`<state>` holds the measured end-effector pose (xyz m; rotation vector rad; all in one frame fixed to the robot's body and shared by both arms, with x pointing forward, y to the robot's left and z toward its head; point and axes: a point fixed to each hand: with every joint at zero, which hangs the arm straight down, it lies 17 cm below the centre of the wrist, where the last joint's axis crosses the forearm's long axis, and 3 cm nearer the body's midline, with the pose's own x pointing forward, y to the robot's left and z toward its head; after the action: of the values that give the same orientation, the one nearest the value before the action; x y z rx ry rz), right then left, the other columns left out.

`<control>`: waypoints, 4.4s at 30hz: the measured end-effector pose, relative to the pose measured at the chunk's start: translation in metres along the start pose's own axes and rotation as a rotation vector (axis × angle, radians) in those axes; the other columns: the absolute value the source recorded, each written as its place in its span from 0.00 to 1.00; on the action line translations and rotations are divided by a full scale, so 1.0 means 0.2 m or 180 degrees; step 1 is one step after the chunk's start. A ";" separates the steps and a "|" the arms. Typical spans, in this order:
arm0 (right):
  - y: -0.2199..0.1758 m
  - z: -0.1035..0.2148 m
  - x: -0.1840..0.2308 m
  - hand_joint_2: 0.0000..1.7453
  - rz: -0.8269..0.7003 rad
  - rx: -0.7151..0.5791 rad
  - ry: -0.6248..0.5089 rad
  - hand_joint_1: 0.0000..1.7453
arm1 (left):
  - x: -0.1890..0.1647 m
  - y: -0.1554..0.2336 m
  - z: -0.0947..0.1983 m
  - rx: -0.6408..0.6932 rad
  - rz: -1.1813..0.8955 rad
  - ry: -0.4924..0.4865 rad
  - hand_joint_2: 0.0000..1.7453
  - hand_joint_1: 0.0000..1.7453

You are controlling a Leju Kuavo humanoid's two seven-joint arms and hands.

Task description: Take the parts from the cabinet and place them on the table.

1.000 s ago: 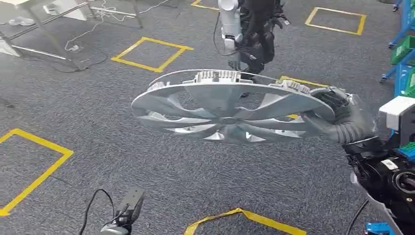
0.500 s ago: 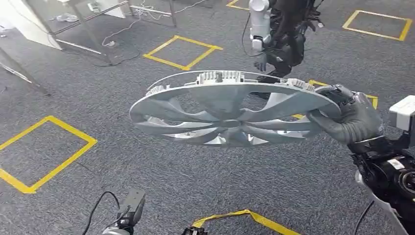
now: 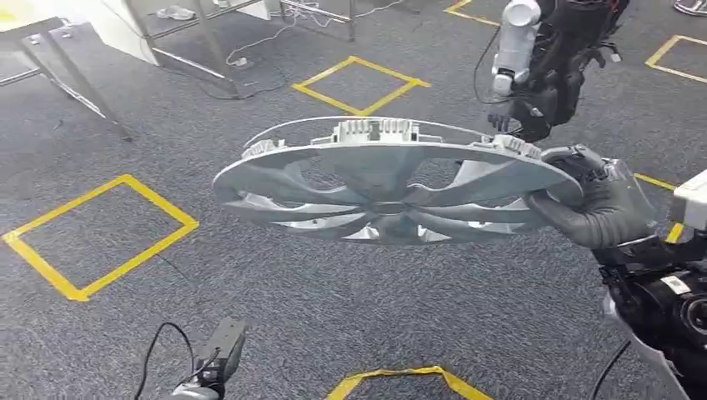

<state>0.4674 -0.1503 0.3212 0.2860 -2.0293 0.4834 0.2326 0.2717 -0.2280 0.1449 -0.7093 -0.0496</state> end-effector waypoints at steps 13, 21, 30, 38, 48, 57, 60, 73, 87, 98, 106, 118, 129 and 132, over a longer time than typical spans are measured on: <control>-0.03 0.06 0.03 1.00 -0.0010 -0.0060 -0.0037 1.00 | -0.01 -0.04 0.01 -0.0147 0.0031 0.0032 0.00 0.00; -0.03 0.08 0.05 1.00 -0.0001 -0.0071 -0.0052 1.00 | -0.02 -0.01 0.00 -0.0126 0.0007 0.0067 0.00 0.00; -0.02 0.11 0.06 1.00 -0.0010 -0.0055 -0.0053 1.00 | -0.03 0.00 0.01 -0.0119 0.0003 0.0076 0.00 0.00; -0.01 0.10 0.08 1.00 -0.0005 -0.0003 -0.0085 1.00 | -0.06 -0.01 0.02 -0.0111 0.0015 0.0114 0.00 0.00; -0.02 0.08 0.10 1.00 0.0006 -0.0008 -0.0124 1.00 | -0.06 0.00 0.01 -0.0115 -0.0002 0.0140 0.00 0.00; -0.03 0.08 0.11 1.00 0.0013 -0.0022 -0.0143 1.00 | -0.04 0.00 0.00 -0.0113 0.0000 0.0125 0.00 0.00; -0.03 0.08 0.10 1.00 0.0007 -0.0027 -0.0132 1.00 | -0.04 0.00 0.00 -0.0117 0.0002 0.0126 0.00 0.00; -0.04 0.07 0.12 1.00 0.0019 -0.0036 -0.0157 1.00 | -0.04 -0.01 0.01 -0.0122 0.0005 0.0126 0.00 0.00; -0.04 0.08 0.11 1.00 0.0019 -0.0029 -0.0150 1.00 | -0.04 -0.01 0.01 -0.0131 -0.0004 0.0125 0.00 0.00; -0.03 0.08 0.11 1.00 0.0013 -0.0019 -0.0146 1.00 | -0.05 -0.02 0.01 -0.0147 0.0002 0.0142 0.00 0.00; -0.03 0.08 0.11 1.00 0.0012 -0.0004 -0.0146 1.00 | -0.06 -0.02 0.01 -0.0144 -0.0001 0.0152 0.00 0.00; -0.03 0.08 0.12 1.00 0.0017 -0.0004 -0.0156 1.00 | -0.04 -0.02 0.00 -0.0159 -0.0021 0.0149 0.00 0.00; -0.03 0.08 0.11 1.00 0.0016 -0.0001 -0.0138 1.00 | -0.05 -0.02 0.01 -0.0163 -0.0022 0.0168 0.00 0.00; -0.03 0.07 0.11 1.00 0.0019 -0.0001 -0.0142 1.00 | -0.06 -0.01 0.01 -0.0159 -0.0027 0.0176 0.00 0.00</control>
<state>0.4479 -0.1626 0.3350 0.2929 -2.0739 0.4841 0.2230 0.2706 -0.2346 0.1011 -0.6518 -0.0710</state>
